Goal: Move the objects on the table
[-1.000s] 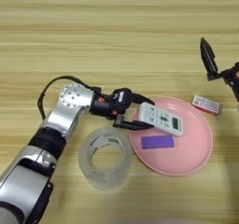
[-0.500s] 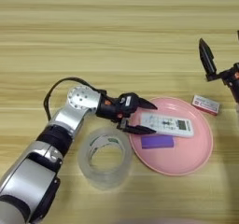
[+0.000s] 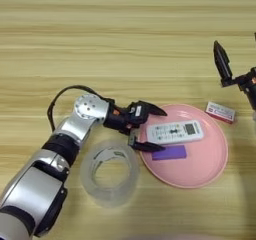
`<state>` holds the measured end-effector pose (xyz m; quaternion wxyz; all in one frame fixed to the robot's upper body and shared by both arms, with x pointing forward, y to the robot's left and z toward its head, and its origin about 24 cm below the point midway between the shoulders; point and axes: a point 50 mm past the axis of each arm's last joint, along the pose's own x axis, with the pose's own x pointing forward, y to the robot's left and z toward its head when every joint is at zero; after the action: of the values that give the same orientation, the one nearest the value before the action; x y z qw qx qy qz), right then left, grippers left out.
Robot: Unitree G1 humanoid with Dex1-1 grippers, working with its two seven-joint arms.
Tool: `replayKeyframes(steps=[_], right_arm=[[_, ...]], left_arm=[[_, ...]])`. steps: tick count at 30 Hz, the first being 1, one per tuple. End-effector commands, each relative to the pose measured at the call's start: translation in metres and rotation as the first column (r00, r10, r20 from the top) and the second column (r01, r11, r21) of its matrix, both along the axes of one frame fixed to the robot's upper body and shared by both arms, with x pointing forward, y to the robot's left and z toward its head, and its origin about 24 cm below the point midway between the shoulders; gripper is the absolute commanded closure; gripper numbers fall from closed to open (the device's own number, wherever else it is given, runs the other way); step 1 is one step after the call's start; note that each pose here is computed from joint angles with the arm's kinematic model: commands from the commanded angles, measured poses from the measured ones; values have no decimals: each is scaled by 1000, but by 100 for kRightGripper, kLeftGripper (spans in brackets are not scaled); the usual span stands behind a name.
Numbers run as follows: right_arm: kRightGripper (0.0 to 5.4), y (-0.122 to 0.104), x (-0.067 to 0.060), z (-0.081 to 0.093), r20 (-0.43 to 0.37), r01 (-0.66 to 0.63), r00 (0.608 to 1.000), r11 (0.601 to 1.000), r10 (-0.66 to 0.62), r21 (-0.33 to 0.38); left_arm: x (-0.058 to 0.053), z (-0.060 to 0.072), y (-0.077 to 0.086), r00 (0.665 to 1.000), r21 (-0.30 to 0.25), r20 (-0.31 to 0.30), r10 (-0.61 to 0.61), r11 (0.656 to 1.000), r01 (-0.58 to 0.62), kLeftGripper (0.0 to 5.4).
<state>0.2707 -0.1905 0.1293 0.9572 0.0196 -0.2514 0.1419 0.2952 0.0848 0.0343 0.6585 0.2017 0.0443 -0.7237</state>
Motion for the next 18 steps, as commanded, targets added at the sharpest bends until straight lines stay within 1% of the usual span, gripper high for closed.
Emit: replayKeyframes(steps=[1, 5, 11, 15, 18], right_arm=[[0, 0, 0, 1, 4, 2, 1000, 1000, -2, 3], [0, 0, 0, 0, 3, 0, 1000, 1000, 0, 3], [0, 0, 1, 0, 2, 0, 1000, 1000, 0, 2], [0, 1, 1, 0, 1, -1, 1000, 1000, 1, 0], [0, 1, 1, -1, 0, -2, 1000, 1000, 2, 0]], left_arm=[[3, 12, -3, 998, -26, 58, -17, 999, 18, 29], [4, 21, -5, 996, -62, 87, -17, 998, 23, 2], [7, 43, -4, 988, -152, 155, 14, 988, 10, 2], [4, 57, -2, 982, -204, 190, 20, 979, 20, 2], [2, 65, 1, 978, -215, 208, 19, 976, 27, 2]])
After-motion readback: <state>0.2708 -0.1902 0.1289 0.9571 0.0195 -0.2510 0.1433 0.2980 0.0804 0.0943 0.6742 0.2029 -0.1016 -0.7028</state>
